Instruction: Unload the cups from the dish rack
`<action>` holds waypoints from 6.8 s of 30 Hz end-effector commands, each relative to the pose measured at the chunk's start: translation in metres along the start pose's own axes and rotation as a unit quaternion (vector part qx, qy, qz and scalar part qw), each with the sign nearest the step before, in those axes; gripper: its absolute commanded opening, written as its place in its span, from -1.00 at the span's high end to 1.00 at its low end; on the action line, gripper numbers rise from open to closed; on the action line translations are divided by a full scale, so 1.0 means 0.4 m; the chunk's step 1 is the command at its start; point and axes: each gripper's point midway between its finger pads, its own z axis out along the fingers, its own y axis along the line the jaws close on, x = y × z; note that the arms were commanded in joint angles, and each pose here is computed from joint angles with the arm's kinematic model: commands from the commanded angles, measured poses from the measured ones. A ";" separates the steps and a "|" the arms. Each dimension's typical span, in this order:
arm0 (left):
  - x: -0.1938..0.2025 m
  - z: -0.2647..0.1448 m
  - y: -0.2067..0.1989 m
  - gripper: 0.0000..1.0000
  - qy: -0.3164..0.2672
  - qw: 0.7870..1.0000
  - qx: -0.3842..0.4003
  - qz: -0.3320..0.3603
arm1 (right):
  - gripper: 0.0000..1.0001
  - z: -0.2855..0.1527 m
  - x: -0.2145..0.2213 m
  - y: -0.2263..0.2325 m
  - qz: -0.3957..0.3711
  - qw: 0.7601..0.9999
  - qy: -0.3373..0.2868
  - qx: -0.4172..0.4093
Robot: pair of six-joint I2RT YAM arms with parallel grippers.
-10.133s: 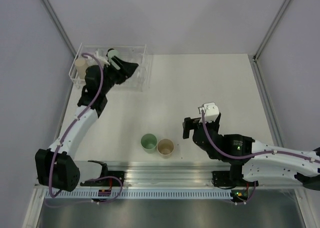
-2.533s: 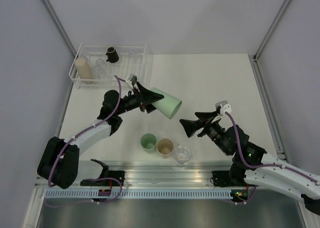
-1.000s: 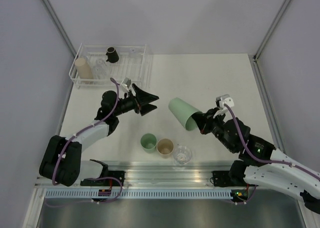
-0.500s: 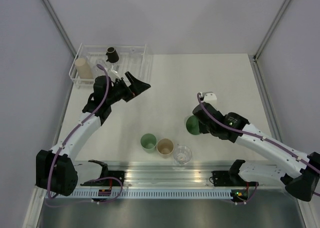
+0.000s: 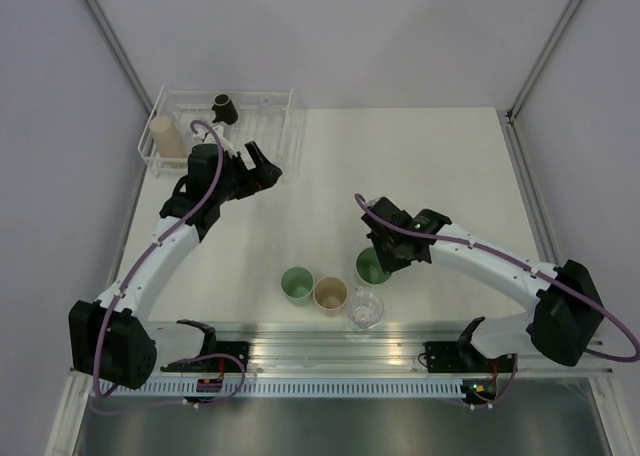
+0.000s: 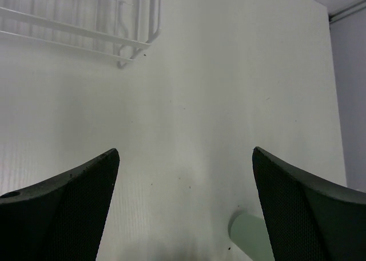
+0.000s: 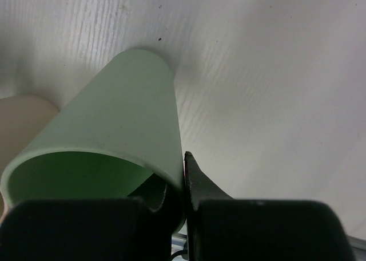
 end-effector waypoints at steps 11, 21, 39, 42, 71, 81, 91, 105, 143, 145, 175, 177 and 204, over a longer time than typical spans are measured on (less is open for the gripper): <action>-0.091 -0.001 0.039 -0.99 -0.042 0.996 -0.075 0.040 | -0.16 -0.039 -0.110 0.047 -0.031 0.999 -0.027 -0.034; -0.180 -0.019 0.006 -0.99 -0.079 0.992 -0.081 0.047 | -0.94 -0.205 -0.194 0.068 -0.021 0.989 -0.118 -0.088; -0.324 0.213 0.357 -0.99 -0.085 0.907 -0.402 0.092 | -0.96 -0.362 -0.168 0.023 0.024 0.949 -0.275 -0.149; -0.343 0.207 0.413 -0.99 -0.091 0.887 -0.442 0.096 | -0.96 -0.337 -0.158 0.022 0.026 0.952 -0.267 -0.145; -0.361 0.346 0.678 -0.99 -0.054 0.887 -0.456 0.054 | -0.96 -0.282 -0.126 0.026 0.047 0.960 -0.235 -0.142; -0.352 0.388 0.669 -0.35 -0.045 0.905 -0.418 0.063 | -0.96 -0.271 -0.124 0.028 0.042 0.961 -0.233 -0.142; -0.379 0.347 0.607 0.11 -0.068 0.918 -0.386 0.052 | -0.96 -0.265 -0.122 0.034 0.037 0.959 -0.237 -0.148; -0.439 0.295 0.550 -0.76 -0.103 0.916 -0.383 0.054 | -0.96 -0.249 -0.109 0.026 0.031 0.961 -0.234 -0.142; -0.440 0.350 0.745 -0.99 -0.061 0.904 -0.420 0.042 | -0.96 -0.206 -0.101 0.002 0.012 0.970 -0.219 -0.104; -0.433 0.369 0.747 -0.96 -0.057 0.910 -0.407 0.045 | -0.96 -0.208 -0.101 0.001 0.013 0.970 -0.218 -0.103; -0.439 0.185 0.525 0.95 -0.085 0.944 -0.318 0.007 | -0.96 -0.248 -0.099 0.026 0.009 0.956 -0.252 -0.151; -0.450 0.184 0.502 0.95 -0.091 0.949 -0.301 0.006 | -0.96 -0.253 -0.099 0.023 0.012 0.955 -0.256 -0.151; -0.155 -0.104 -0.312 0.95 0.095 0.923 0.358 -0.105 | -0.96 -0.381 -0.343 -0.065 0.101 0.874 -0.470 -0.062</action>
